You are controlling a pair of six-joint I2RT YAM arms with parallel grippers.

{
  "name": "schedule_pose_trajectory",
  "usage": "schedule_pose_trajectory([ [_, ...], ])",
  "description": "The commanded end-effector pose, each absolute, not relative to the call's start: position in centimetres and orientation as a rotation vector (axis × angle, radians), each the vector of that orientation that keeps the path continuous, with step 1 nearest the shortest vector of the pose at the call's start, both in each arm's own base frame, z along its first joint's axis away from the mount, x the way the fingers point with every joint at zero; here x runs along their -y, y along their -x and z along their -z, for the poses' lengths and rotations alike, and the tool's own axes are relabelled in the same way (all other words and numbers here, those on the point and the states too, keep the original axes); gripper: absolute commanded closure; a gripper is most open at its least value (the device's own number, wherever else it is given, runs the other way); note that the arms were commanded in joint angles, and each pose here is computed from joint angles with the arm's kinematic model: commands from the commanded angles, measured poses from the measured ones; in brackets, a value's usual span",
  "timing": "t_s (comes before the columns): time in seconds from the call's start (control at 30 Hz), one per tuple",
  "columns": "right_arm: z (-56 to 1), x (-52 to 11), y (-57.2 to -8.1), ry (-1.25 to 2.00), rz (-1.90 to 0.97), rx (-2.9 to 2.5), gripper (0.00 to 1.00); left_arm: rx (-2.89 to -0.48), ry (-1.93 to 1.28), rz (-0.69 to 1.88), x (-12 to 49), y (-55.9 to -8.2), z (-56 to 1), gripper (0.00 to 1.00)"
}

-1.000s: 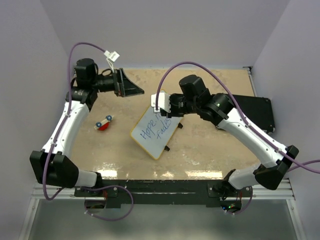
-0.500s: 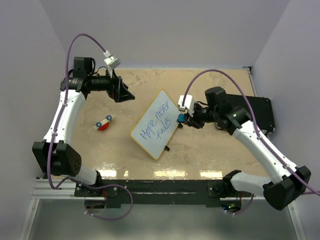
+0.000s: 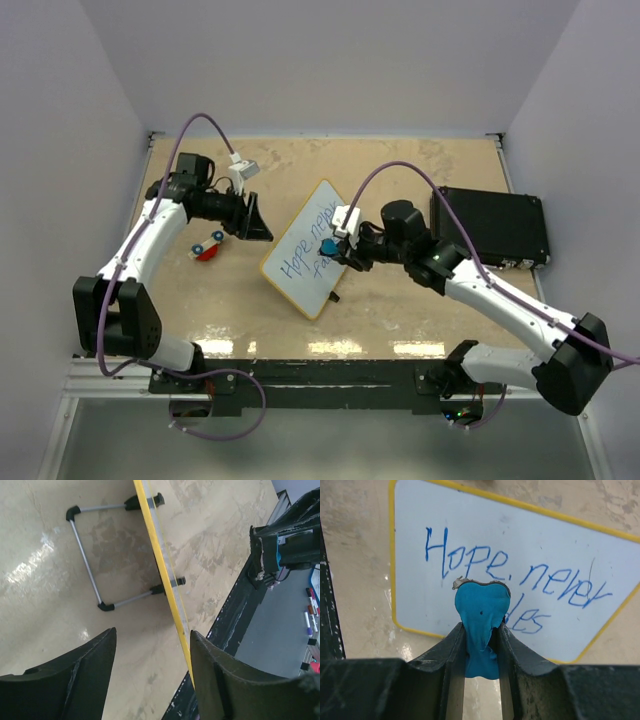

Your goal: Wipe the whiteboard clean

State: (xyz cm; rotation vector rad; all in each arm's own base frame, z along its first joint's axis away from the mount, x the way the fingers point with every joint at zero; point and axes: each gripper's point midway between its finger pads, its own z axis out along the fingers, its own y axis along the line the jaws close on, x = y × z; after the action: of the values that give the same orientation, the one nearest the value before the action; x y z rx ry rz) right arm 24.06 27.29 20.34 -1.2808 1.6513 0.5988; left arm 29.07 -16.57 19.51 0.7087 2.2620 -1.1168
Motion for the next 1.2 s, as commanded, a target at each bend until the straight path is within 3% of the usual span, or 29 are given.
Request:
schedule_pose_trajectory([
  [0.0,-22.9,-30.3,-25.3,1.181,-0.624,-1.572,1.00,-2.243,-0.642,1.123,16.7,-27.3,-21.3,0.36],
  [0.13,-22.6,-32.1,-24.2,1.229,-0.655,-1.567,1.00,-2.275,-0.626,1.169,17.0,-26.2,-20.1,0.45],
  [0.47,-21.5,-34.3,-23.7,1.237,-0.655,-1.574,1.00,-2.296,-0.680,1.207,18.6,-25.8,-19.5,0.48],
  [0.63,-20.6,-35.1,-23.7,1.257,-0.626,-1.567,1.00,-2.310,-0.670,1.217,18.6,-25.6,-19.1,0.53],
  [0.8,-20.5,-36.3,-24.0,1.249,-0.620,-1.546,1.00,-2.321,-0.665,1.220,18.6,-25.3,-18.8,0.68],
  [1.03,-20.1,-37.5,-23.0,1.242,-0.663,-1.543,1.00,-2.330,-0.656,1.234,18.6,-25.1,-18.5,0.75],
  [1.17,-19.6,-38.4,-22.5,1.243,-0.664,-1.555,1.00,-2.331,-0.652,1.258,18.8,-25.0,-18.4,0.91],
])
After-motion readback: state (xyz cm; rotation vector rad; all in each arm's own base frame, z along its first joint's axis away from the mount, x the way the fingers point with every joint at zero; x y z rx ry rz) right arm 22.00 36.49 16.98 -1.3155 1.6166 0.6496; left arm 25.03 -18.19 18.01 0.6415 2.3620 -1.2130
